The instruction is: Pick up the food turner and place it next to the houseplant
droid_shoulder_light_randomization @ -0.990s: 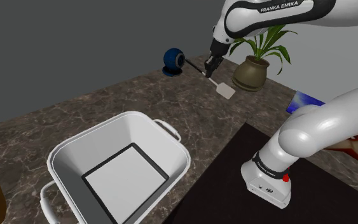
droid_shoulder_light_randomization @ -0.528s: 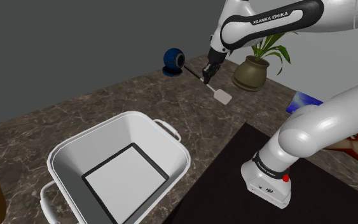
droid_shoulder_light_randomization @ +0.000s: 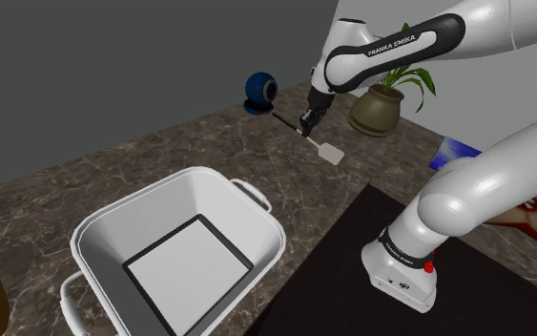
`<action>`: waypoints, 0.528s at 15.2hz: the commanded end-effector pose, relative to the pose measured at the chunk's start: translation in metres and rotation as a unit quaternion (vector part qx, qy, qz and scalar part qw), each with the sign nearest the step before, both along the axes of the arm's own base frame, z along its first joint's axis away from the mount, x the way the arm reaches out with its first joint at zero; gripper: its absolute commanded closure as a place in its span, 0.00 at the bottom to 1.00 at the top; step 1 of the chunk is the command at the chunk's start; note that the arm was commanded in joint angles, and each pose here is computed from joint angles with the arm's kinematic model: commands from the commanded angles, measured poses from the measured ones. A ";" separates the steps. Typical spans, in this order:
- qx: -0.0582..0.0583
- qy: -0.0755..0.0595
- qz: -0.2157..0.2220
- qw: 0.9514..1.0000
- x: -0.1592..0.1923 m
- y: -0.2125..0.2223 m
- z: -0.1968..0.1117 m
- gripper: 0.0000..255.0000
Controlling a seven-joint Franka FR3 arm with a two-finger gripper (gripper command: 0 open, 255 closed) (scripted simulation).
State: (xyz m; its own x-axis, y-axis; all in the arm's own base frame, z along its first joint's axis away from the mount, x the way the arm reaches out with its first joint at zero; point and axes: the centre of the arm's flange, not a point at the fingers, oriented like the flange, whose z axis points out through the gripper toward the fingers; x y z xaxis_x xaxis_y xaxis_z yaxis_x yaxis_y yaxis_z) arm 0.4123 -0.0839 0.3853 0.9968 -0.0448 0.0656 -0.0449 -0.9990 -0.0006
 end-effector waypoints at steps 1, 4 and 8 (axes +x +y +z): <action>0.000 0.000 0.000 1.000 0.000 0.001 -0.010 1.00; 0.000 0.000 0.000 1.000 0.000 0.001 -0.026 1.00; 0.000 0.000 0.000 1.000 0.000 0.001 -0.035 1.00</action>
State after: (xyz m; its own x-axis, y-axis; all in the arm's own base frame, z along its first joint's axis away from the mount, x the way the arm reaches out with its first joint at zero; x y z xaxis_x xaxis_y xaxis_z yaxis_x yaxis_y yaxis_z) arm 0.4126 -0.0831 0.3542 0.9964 -0.0452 0.0715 -0.0454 -0.9990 0.0003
